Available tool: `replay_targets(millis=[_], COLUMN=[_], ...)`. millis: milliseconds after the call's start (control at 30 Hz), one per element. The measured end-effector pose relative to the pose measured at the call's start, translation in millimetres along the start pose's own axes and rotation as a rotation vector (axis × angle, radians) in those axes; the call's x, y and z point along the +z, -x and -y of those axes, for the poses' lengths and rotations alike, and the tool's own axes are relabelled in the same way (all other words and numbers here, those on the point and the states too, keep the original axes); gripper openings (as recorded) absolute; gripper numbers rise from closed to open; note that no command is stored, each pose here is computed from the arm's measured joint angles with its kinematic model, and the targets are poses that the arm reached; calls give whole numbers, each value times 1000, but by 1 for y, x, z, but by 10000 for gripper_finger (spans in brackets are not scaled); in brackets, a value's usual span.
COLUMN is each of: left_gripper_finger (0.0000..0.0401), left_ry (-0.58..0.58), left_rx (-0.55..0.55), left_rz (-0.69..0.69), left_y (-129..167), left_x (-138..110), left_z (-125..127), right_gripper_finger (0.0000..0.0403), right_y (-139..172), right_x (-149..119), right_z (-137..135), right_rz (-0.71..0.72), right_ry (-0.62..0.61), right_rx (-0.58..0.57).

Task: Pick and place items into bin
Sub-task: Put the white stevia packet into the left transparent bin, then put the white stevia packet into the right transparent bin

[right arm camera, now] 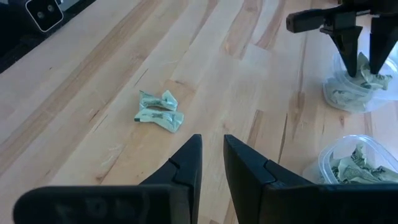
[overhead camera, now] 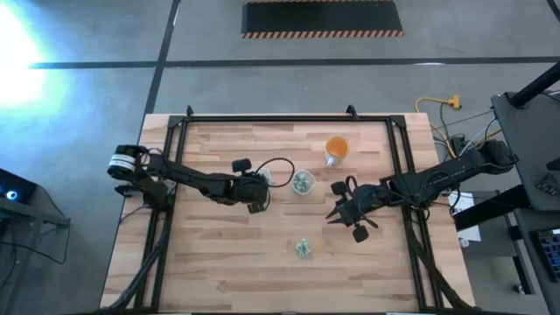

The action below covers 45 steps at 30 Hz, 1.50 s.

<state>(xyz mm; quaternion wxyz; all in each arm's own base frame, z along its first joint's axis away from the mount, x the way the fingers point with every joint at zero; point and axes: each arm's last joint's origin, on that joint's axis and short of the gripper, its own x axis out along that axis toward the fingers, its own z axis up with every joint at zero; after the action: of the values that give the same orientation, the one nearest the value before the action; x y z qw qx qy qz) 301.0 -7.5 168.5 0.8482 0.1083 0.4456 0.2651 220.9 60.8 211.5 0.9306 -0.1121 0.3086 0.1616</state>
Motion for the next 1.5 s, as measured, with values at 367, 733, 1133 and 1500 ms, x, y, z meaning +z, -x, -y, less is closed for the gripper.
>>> replay_targets(millis=[367,733,1133,1500], left_gripper_finger=[96,96,96,96], left_ry=[23,37,-55,-86], left_rx=[-7,-83,-527,-505], left_rz=[43,117,417,461], left_y=[8,25,60,84], left_x=[13,33,45,24], left_z=[-12,-16,41,86], right_gripper_finger=[56,57,57,57], right_y=[0,-1,-2,-25], right_x=[-1,-3,-9,-16], right_z=[0,0,-1,-9], right_rz=[-2,-10,-29,224], right_ry=[0,0,8,51], right_rx=[0,1,4,180])
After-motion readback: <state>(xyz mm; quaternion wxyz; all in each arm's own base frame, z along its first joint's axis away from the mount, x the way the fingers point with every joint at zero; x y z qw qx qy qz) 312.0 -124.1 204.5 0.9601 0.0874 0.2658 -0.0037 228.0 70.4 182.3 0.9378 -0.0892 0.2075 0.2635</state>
